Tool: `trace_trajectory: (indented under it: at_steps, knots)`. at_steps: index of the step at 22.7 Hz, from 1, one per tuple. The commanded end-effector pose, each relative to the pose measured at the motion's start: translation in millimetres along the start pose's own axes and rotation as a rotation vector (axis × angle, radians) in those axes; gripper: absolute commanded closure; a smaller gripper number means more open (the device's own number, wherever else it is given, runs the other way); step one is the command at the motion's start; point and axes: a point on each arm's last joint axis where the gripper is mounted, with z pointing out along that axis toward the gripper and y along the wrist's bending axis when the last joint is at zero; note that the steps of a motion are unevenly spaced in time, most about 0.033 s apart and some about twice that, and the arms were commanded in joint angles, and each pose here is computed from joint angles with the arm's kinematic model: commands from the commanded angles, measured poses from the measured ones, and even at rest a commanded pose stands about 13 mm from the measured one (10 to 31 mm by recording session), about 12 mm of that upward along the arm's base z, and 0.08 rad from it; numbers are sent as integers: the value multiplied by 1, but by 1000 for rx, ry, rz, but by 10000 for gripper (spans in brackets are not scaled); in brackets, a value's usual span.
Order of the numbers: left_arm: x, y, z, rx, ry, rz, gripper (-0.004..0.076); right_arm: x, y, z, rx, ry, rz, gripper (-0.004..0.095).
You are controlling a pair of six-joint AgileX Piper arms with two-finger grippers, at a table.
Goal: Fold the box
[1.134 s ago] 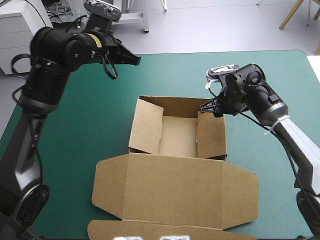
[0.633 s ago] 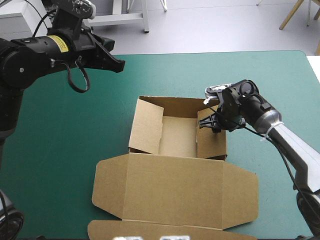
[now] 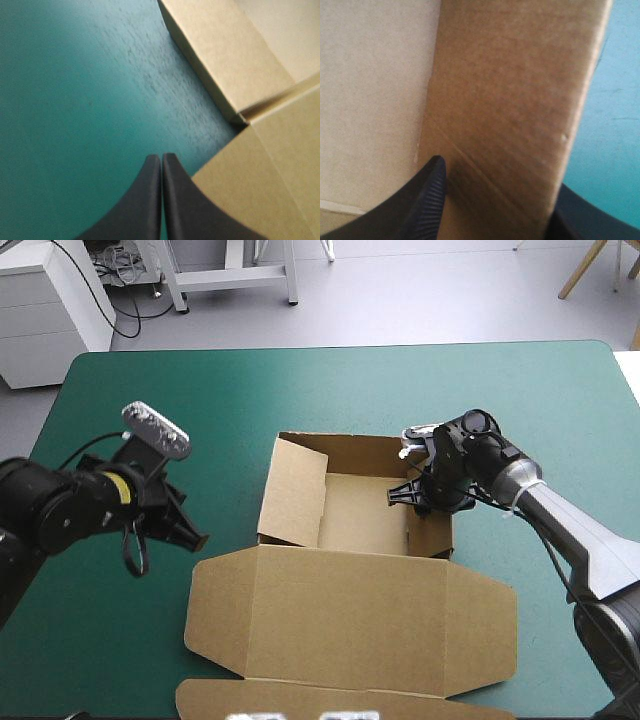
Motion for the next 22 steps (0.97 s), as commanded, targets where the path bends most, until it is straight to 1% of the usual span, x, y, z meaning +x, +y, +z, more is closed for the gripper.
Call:
trace_trajectory:
  at_steps: [1, 2, 3, 4, 6, 7, 8, 10, 12, 16, 19, 22]
  knots:
    - [34, -4, -7, -10, -44, -2, 734, -5, -1, -8, -7, -44, -3, 482]
    - [43, -6, -5, -8, -32, -1, 734, -6, 0, -6, -6, -41, -13, 494]
    - [60, -8, -2, -8, -20, 2, 734, -6, 0, -3, -5, -40, -28, 556]
    - [67, -9, -1, -7, -17, 3, 734, -7, 0, -3, -6, -42, -28, 613]
    - [91, -13, 6, -5, -8, 7, 734, -7, 0, -3, -8, -49, -42, 851]
    - [106, -16, 10, -2, -2, 8, 734, -8, 0, -3, -9, -54, -50, 917]
    - [112, -17, 11, -1, 6, 9, 734, -8, 0, -3, -10, -57, -50, 919]
    - [139, -21, 20, 3, 37, 2, 734, -11, 1, -4, -15, -85, -49, 927]
    - [157, -24, 27, 5, 45, 4, 734, -13, 2, -4, -21, -107, -47, 927]
    - [175, -28, 37, 5, 31, -34, 734, -16, 2, -5, -27, -146, -49, 927]
    - [187, -31, 46, 8, 51, -30, 734, -20, 0, -8, -15, -166, -51, 927]
    - [198, -34, 53, 21, 82, -32, 734, -26, -12, -13, -3, -189, 0, 927]
